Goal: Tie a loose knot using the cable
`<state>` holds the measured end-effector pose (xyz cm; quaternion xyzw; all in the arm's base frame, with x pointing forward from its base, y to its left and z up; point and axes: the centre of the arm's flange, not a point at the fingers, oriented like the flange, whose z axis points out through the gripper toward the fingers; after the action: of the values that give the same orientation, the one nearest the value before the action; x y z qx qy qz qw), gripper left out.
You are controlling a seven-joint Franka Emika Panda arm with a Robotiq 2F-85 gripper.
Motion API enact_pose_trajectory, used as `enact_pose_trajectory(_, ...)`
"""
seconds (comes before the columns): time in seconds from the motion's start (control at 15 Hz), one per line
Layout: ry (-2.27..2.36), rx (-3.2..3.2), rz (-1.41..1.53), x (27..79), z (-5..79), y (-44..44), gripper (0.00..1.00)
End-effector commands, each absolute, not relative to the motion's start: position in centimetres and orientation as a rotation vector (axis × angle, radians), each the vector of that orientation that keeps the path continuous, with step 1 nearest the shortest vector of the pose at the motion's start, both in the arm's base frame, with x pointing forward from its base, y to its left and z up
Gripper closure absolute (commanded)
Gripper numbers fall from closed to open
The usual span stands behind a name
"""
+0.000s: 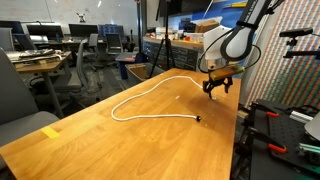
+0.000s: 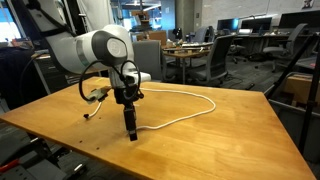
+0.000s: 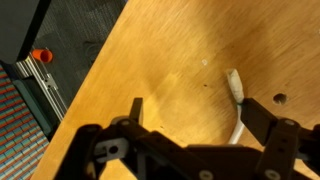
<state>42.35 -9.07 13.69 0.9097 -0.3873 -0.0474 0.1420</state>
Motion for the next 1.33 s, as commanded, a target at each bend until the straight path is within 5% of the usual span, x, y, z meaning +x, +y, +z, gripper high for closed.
enact_pose_trajectory(0.0,-1.173,2.636,-0.112,42.3,14.8,-9.3,0.00)
enact_pose_trajectory(0.4,-1.409,2.710,-0.195,43.7,15.4,-9.8,0.01)
enact_pose_trajectory(0.73,-1.373,2.680,-0.261,44.0,12.2,-8.4,0.49)
enact_pose_trajectory(1.27,-1.354,2.679,-0.282,43.8,13.3,-9.1,1.00)
